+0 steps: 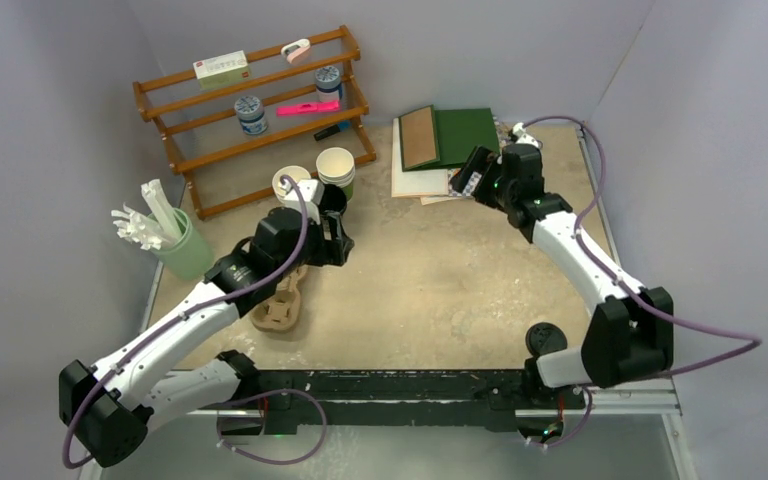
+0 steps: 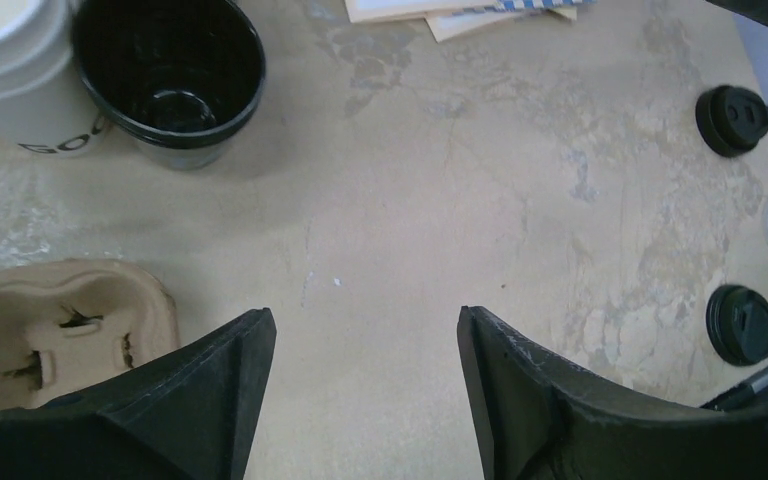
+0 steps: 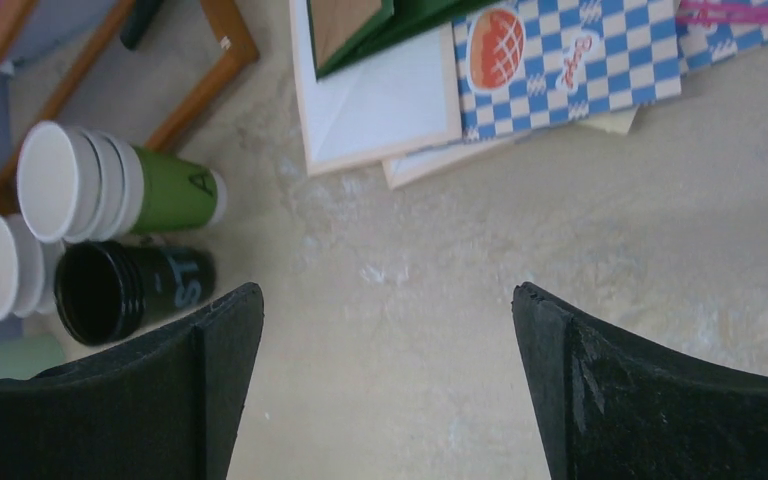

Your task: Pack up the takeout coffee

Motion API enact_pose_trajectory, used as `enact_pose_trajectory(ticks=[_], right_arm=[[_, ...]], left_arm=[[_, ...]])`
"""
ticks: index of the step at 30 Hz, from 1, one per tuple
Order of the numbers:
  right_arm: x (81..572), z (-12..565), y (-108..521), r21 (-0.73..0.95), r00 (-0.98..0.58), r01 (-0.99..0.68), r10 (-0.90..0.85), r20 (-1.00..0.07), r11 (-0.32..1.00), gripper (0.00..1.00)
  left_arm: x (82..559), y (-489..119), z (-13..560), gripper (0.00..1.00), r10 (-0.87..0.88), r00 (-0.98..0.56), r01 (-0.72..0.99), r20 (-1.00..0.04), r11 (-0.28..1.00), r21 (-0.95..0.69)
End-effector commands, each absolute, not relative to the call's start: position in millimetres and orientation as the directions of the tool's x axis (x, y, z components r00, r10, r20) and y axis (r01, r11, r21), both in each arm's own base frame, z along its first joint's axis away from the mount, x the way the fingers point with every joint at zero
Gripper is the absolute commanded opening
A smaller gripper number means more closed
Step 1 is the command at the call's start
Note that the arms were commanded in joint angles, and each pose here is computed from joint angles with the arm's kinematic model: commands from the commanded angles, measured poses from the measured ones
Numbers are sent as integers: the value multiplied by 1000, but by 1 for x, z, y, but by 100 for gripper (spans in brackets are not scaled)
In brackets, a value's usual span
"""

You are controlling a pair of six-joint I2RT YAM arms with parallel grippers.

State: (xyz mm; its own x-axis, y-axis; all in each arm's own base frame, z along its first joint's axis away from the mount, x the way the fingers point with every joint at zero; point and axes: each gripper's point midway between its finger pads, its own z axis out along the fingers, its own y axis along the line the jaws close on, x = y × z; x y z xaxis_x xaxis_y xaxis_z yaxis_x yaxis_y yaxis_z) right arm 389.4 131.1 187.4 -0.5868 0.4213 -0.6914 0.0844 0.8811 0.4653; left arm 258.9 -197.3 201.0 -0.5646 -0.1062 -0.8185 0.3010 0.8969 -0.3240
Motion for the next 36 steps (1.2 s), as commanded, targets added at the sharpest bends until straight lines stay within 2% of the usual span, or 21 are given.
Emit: enact_pose_trajectory(ticks=[1,8,14,18,23,31,34,36], right_arm=[[426,217,123,569,-526,90,524,-670,818,92],[476,195,87,590,-482,238,622,-617,771,75],[515,162,48,543,-426,383,664,-614,748,76],[536,145,25,542,-386,437,694,-607,718,75],[567,130,20,550,-378,445,705,-600,707,72],[612,106,14,562,-387,422,702,-597,711,75],[623,103,15,580,-387,402,705,-594,709,65],[627,105,17,587,-389,387,703,-595,711,52]], left_arm=[[282,-183,233,69,-175,-494,265,-852,902,-340],[296,-146,255,66,-263,-432,130,-862,928,-349],[293,-110,277,63,-288,-331,13,-899,951,-310],[288,-100,283,61,-288,-288,-1,-913,954,-300],[290,-102,278,59,-281,-281,9,-918,955,-296],[294,-106,275,58,-272,-293,23,-917,956,-291],[295,-107,276,58,-269,-288,29,-919,957,-289],[296,-107,276,58,-264,-288,30,-920,958,-284]])
